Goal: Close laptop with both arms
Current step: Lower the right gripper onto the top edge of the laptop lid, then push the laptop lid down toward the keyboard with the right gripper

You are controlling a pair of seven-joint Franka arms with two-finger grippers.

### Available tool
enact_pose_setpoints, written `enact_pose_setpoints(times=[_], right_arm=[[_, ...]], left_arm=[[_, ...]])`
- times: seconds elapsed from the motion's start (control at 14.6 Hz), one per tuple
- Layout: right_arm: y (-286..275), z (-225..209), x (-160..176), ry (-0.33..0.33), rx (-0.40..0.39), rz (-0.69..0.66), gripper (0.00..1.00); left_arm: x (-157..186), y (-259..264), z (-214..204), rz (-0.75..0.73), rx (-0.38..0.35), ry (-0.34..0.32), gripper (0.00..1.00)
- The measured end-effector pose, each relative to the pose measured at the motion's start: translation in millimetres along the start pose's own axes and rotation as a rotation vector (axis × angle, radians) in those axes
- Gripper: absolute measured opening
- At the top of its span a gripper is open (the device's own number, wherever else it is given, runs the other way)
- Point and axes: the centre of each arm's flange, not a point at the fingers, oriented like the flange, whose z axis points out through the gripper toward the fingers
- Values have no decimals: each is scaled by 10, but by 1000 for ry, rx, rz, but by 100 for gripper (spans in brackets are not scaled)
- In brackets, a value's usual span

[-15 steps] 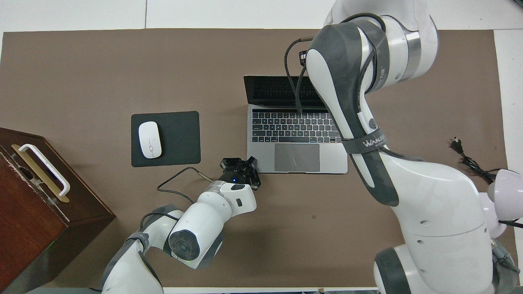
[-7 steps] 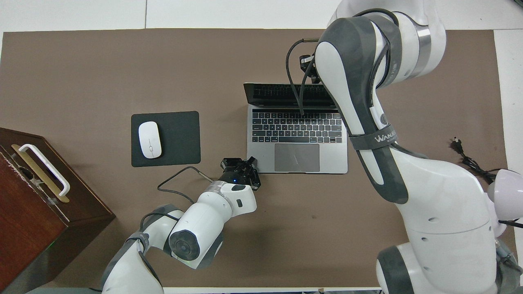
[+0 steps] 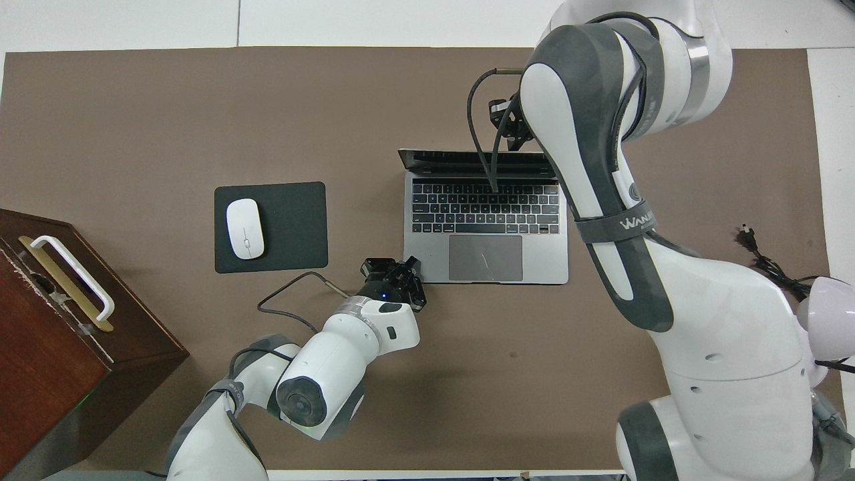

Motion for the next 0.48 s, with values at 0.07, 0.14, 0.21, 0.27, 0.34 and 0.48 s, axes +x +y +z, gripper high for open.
enact_pose_setpoints(times=[0.07, 0.14, 0.21, 0.27, 0.34, 0.48], right_arm=[[6, 33, -4, -15, -5, 9, 1], [14, 73, -1, -30, -10, 14, 1], [22, 123, 10, -44, -15, 16, 1], [31, 177, 24, -58, -20, 18, 1], [38, 229, 39, -70, -24, 20, 1], [37, 319, 63, -89, -25, 22, 1]], left_arm=[[-1, 0, 0, 0, 0, 0, 1], [-1, 0, 0, 0, 0, 1, 1], [-2, 1, 0, 1, 0, 1, 1], [-3, 1, 0, 1, 0, 1, 1], [-3, 1, 0, 1, 0, 2, 1], [-4, 1, 0, 1, 0, 2, 1]])
